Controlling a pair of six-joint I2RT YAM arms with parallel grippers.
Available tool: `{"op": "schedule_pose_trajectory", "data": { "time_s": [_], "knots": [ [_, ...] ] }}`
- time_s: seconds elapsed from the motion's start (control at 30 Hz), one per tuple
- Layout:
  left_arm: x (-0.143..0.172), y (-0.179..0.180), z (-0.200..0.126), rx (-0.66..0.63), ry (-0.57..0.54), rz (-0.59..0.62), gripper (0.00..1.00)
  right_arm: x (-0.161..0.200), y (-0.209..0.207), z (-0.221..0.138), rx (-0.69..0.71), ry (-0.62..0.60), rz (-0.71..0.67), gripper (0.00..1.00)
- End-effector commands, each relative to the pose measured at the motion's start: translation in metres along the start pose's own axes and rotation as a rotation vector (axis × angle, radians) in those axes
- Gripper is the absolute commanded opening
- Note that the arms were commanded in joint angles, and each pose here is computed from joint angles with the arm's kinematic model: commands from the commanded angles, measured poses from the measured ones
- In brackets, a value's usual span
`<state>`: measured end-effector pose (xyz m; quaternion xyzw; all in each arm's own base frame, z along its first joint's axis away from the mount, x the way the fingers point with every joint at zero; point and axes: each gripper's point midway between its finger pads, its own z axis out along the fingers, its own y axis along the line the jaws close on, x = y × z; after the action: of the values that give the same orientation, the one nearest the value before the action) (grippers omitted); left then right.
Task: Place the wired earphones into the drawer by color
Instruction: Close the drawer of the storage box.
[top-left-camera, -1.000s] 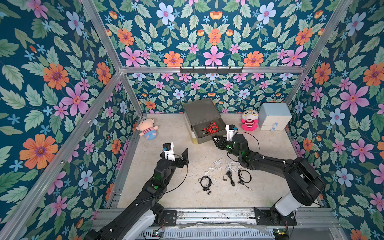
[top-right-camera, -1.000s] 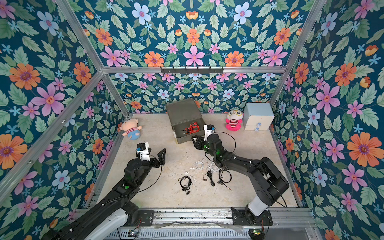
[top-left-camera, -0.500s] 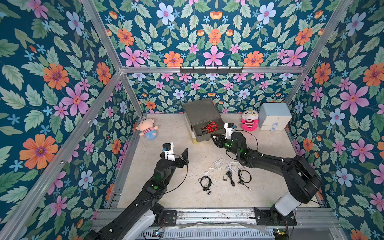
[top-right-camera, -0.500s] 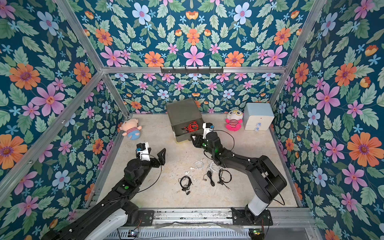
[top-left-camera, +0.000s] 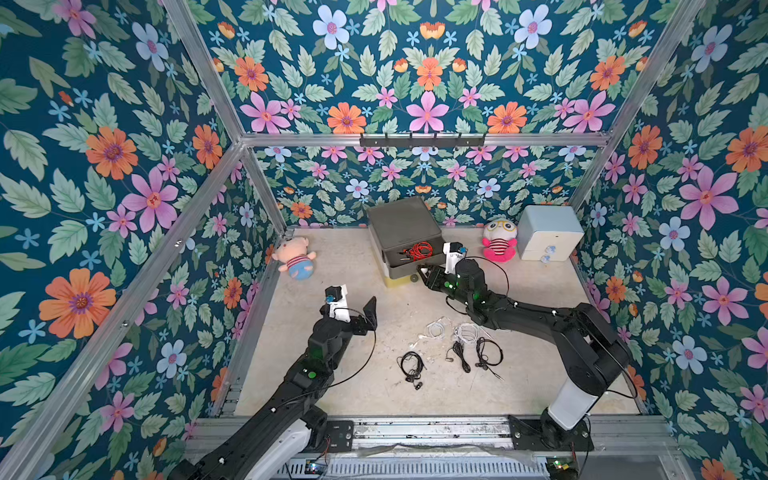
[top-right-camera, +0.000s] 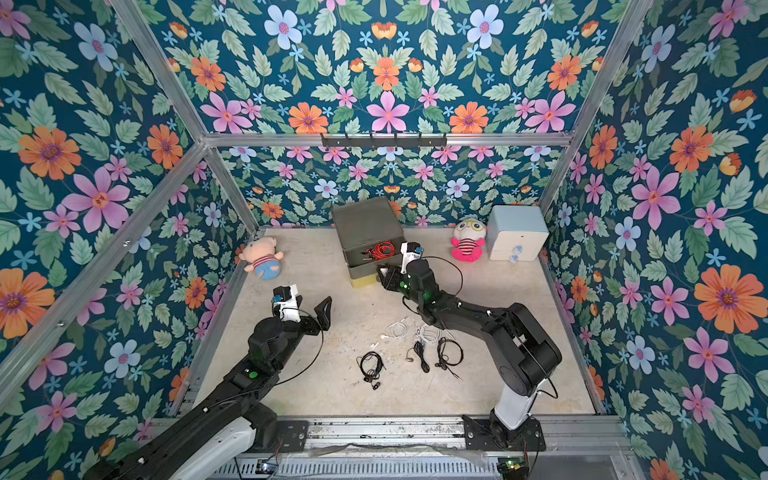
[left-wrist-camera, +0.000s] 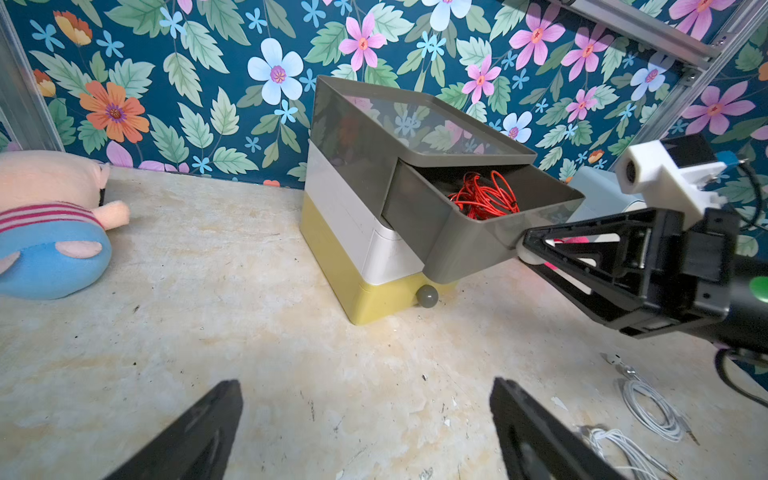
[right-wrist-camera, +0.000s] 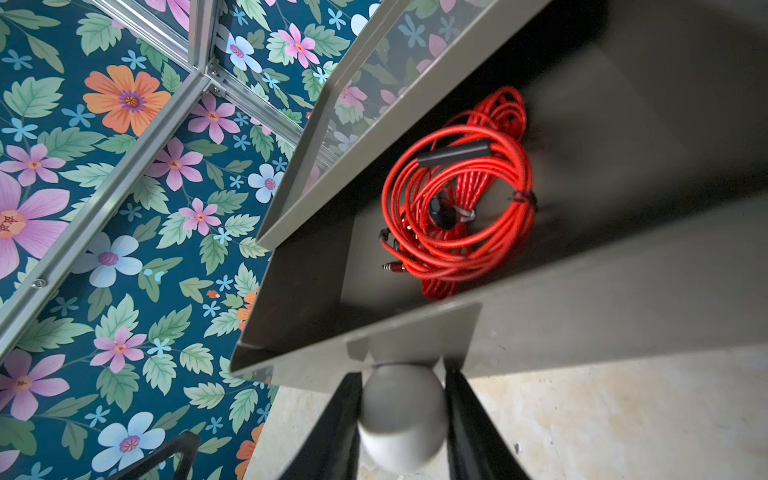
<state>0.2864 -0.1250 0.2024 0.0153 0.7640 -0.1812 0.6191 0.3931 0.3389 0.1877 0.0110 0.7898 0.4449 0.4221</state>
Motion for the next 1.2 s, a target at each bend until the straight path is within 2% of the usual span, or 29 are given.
{"op": "schedule_pose_trajectory", "data": {
  "time_s": [0.0, 1.17],
  "knots": [
    [-0.007, 0.000, 0.000, -0.003, -0.023, 0.006, 0.99, -0.006, 0.001, 0.003, 0.001, -0.020, 0.004, 0.37],
    [-0.009, 0.002, -0.003, -0.013, -0.037, 0.008, 0.99, -0.035, -0.001, 0.052, 0.043, -0.061, -0.023, 0.37]
  ]
}}
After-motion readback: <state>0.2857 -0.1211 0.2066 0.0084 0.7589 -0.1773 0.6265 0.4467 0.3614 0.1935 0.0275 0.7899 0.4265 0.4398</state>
